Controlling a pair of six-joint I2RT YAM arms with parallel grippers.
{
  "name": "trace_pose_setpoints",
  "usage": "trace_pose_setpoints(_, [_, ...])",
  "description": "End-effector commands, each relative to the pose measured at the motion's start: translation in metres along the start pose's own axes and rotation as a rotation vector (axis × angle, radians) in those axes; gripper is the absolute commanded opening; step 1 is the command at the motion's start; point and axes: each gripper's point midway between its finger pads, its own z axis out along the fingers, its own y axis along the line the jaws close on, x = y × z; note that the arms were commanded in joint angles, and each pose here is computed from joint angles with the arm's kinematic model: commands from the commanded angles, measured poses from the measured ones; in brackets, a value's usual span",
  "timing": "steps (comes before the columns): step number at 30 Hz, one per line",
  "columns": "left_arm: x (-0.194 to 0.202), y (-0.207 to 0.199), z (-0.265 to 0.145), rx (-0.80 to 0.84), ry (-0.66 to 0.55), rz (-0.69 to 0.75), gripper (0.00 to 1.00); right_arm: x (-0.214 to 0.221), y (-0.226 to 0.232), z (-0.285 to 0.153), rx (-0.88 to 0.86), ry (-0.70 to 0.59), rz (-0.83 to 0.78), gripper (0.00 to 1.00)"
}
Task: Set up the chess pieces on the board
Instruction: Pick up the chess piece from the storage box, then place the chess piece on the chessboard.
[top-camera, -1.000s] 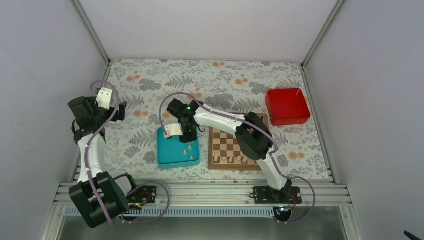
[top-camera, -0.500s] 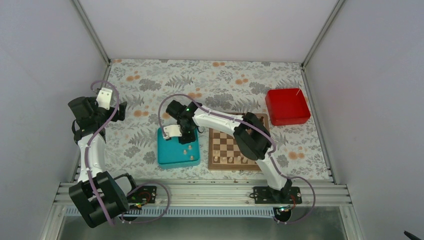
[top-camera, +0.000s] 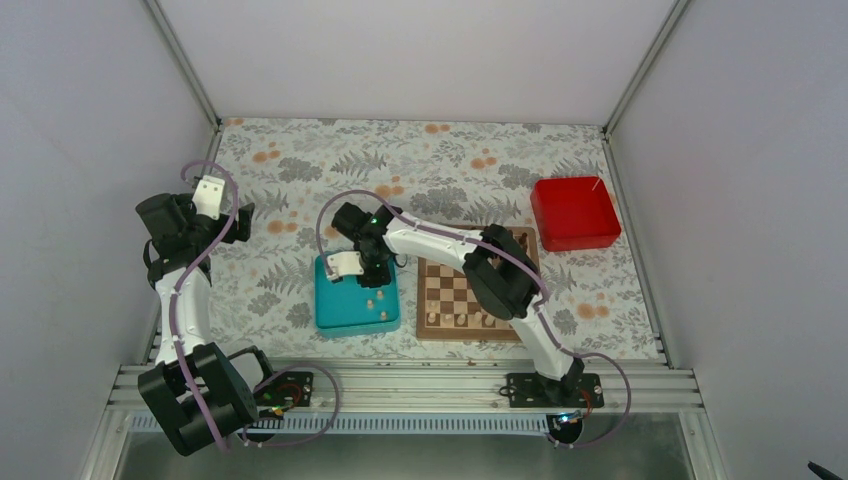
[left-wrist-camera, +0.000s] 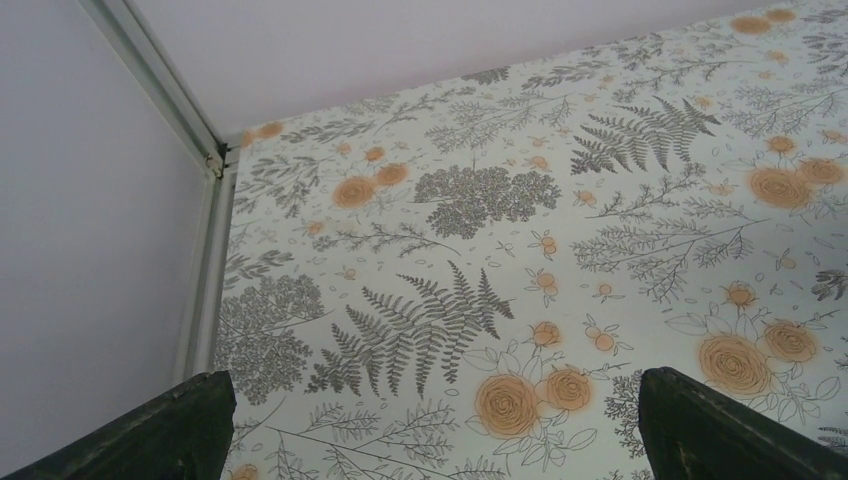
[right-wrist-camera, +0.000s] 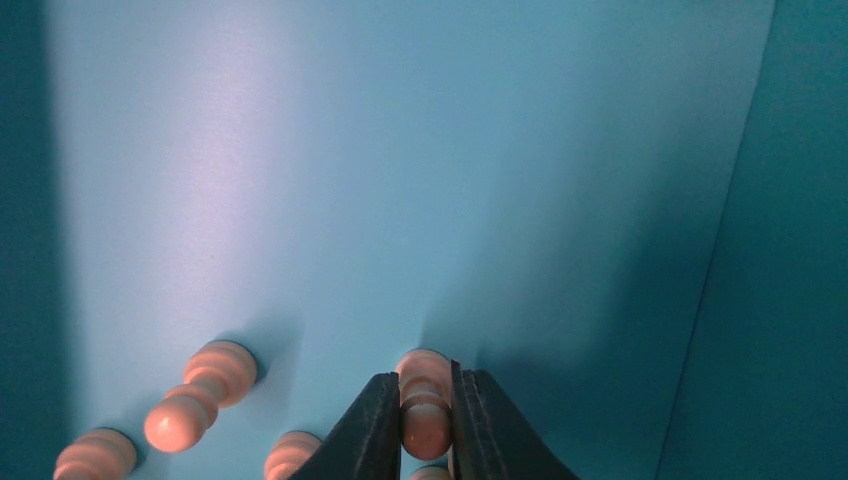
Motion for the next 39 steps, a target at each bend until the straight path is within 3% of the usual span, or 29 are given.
trace_pose_setpoints(1, [-0.009,-0.001,-0.003,0.013,-0.029,0.019,1.00,-0.003,0.005,0.010,-0.026,-0.009,-0.010,0.12])
trace_pose_setpoints(6, [-0.011,-0.001,-0.005,0.009,-0.033,0.021,1.00,-0.014,0.002,-0.015,0.008,-0.057,-0.012,0.06])
trace_pose_setpoints(12, [-0.013,0.001,-0.007,-0.001,-0.040,0.024,1.00,-0.008,-0.007,-0.087,0.090,-0.123,0.036,0.06])
trace_pose_setpoints(16, [-0.014,0.002,-0.008,-0.008,-0.042,0.025,1.00,0.036,-0.008,-0.140,0.176,-0.140,0.126,0.07])
trace_pose_setpoints(21, [-0.016,0.002,-0.010,-0.010,-0.047,0.028,1.00,0.132,-0.001,-0.176,0.262,-0.134,0.327,0.07])
trace_pose_setpoints(25, [-0.018,0.002,-0.011,-0.013,-0.049,0.028,1.00,0.206,0.030,-0.172,0.277,-0.086,0.452,0.07])
trace_pose_setpoints(28, [-0.019,0.003,-0.012,-0.020,-0.050,0.030,1.00,0.236,0.056,-0.173,0.287,-0.073,0.501,0.07])
trace_pose_setpoints(39, [-0.017,0.009,-0.011,-0.052,-0.043,0.031,1.00,0.280,0.122,-0.136,0.230,0.019,0.529,0.07])
